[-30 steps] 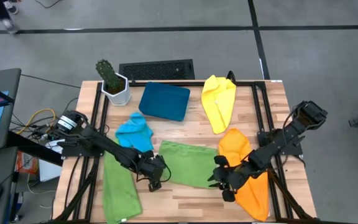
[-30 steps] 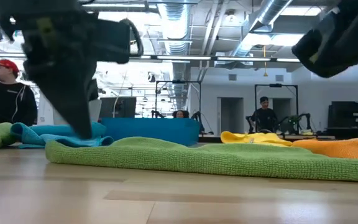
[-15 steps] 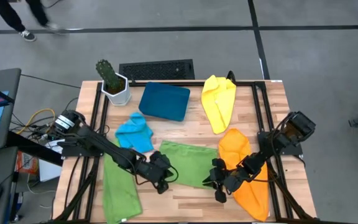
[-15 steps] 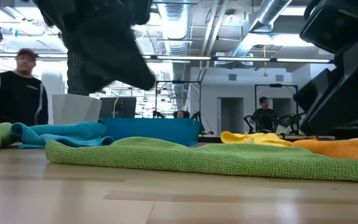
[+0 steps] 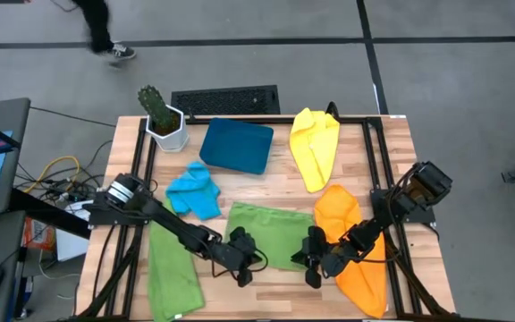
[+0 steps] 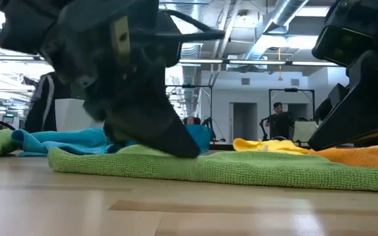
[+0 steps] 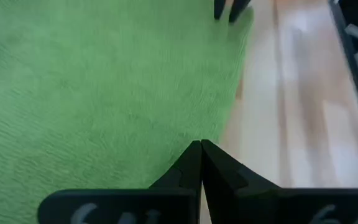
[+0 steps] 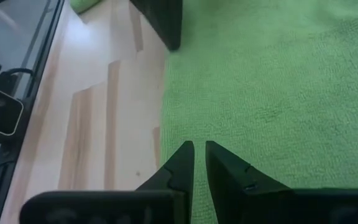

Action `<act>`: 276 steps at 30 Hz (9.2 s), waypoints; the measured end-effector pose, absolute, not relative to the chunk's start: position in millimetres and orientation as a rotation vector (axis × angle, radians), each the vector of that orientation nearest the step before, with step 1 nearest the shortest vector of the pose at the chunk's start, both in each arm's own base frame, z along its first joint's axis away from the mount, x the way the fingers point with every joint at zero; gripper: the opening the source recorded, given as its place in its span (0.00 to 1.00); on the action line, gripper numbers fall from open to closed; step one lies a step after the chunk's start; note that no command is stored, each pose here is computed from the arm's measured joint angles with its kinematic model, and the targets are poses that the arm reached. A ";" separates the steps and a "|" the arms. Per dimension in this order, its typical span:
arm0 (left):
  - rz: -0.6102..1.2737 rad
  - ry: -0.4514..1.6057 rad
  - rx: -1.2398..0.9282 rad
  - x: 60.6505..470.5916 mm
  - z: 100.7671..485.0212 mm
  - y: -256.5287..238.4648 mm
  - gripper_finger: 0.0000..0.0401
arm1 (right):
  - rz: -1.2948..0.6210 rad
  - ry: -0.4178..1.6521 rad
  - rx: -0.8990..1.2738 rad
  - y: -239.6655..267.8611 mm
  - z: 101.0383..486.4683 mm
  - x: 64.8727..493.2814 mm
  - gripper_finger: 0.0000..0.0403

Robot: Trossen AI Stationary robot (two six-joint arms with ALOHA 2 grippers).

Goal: Fold microfiber towels
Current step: Fold the right green towel

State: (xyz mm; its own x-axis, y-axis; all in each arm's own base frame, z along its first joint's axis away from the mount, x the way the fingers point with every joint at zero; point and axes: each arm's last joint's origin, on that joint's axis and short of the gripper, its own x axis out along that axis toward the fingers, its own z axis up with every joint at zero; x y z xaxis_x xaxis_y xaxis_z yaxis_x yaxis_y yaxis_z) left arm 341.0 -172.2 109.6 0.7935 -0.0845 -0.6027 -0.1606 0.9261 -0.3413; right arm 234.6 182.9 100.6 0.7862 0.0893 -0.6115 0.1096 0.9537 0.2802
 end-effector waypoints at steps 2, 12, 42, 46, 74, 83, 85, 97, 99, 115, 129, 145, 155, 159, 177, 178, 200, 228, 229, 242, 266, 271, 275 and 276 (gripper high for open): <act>0.040 0.667 -0.383 342.5 104.0 -173.9 0.00 | -0.011 0.672 0.318 183.1 100.4 234.3 0.16; 0.052 0.701 -0.371 344.8 93.6 -176.2 0.00 | 0.043 0.642 0.303 196.0 110.2 238.0 0.16; 0.086 0.696 -0.420 349.4 93.0 -165.7 0.00 | -0.105 0.817 0.113 198.6 85.2 209.4 0.16; 0.094 0.695 -0.410 351.7 92.8 -160.6 0.00 | -0.110 0.828 0.080 195.3 85.2 210.6 0.16; 0.031 0.734 -0.448 357.2 92.4 -149.9 0.00 | -0.217 0.751 0.172 203.1 80.3 199.8 0.16; -0.039 0.734 -0.454 357.8 98.1 -151.7 0.00 | -0.202 0.767 0.140 199.0 87.2 201.5 0.16; -0.045 0.745 -0.436 355.9 104.2 -149.9 0.00 | -0.196 0.762 0.130 196.0 93.9 201.7 0.16; -0.037 0.633 -0.459 362.9 126.8 -139.9 0.00 | -0.046 0.738 0.164 199.7 134.6 193.2 0.19; -0.038 0.573 -0.473 366.0 131.2 -140.6 0.00 | -0.034 0.781 0.174 201.9 127.4 191.9 0.21; 0.042 0.457 -0.462 370.3 137.3 -139.3 0.00 | -0.074 0.776 0.262 216.3 115.0 183.4 0.23; 0.039 0.440 -0.493 374.5 126.0 -141.0 0.00 | -0.172 0.790 0.216 213.3 93.5 183.1 0.23; 0.026 0.465 -0.518 380.6 117.5 -144.6 0.00 | -0.106 0.740 0.247 205.5 137.1 181.2 0.23; -0.068 0.510 -0.621 378.8 121.6 -149.8 0.00 | 0.046 0.887 0.180 197.7 138.4 193.7 0.34; -0.073 0.513 -0.616 376.2 128.5 -152.5 0.00 | -0.006 0.934 0.165 189.8 134.9 194.1 0.41; -0.024 0.601 -0.571 367.4 125.9 -156.2 0.00 | -0.016 1.060 0.144 196.0 108.6 195.8 0.22; -0.020 0.610 -0.567 366.9 125.1 -156.0 0.00 | -0.020 1.071 0.141 194.9 110.5 196.5 0.18; 0.022 0.609 -0.512 364.8 123.1 -156.8 0.00 | 0.101 0.963 -0.117 181.3 170.8 263.6 0.03; 0.081 0.760 -0.460 355.6 117.7 -147.8 0.00 | 0.256 0.710 -0.142 175.0 170.6 322.6 0.04; 0.088 0.769 -0.458 354.5 120.7 -145.9 0.00 | 0.255 0.712 -0.141 174.5 170.5 322.7 0.04; 0.101 0.894 -0.353 316.8 159.4 -155.5 0.00 | 0.255 0.687 -0.131 174.4 172.4 324.7 0.05; 0.166 0.927 -0.309 328.7 123.8 -149.1 0.00 | 0.291 0.665 -0.118 177.5 149.8 339.7 0.05; 0.175 0.923 -0.308 328.7 123.6 -148.8 0.00 | 0.288 0.655 -0.114 172.6 150.1 343.5 0.06; 0.181 0.921 -0.308 329.1 123.7 -147.8 0.00 | 0.326 0.675 -0.099 168.1 144.2 347.3 0.06; 0.186 0.916 -0.308 329.7 123.7 -147.0 0.00 | 0.331 0.677 -0.096 167.5 143.6 347.7 0.06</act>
State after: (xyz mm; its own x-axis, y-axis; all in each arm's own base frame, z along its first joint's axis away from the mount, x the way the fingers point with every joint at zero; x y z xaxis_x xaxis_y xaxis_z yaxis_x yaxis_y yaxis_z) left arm 329.7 -147.0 123.7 0.5973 0.0271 -0.8015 -0.2872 0.9404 -0.1823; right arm 347.7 167.5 143.6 0.7293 0.2693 -0.6290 -0.3313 0.9433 0.0197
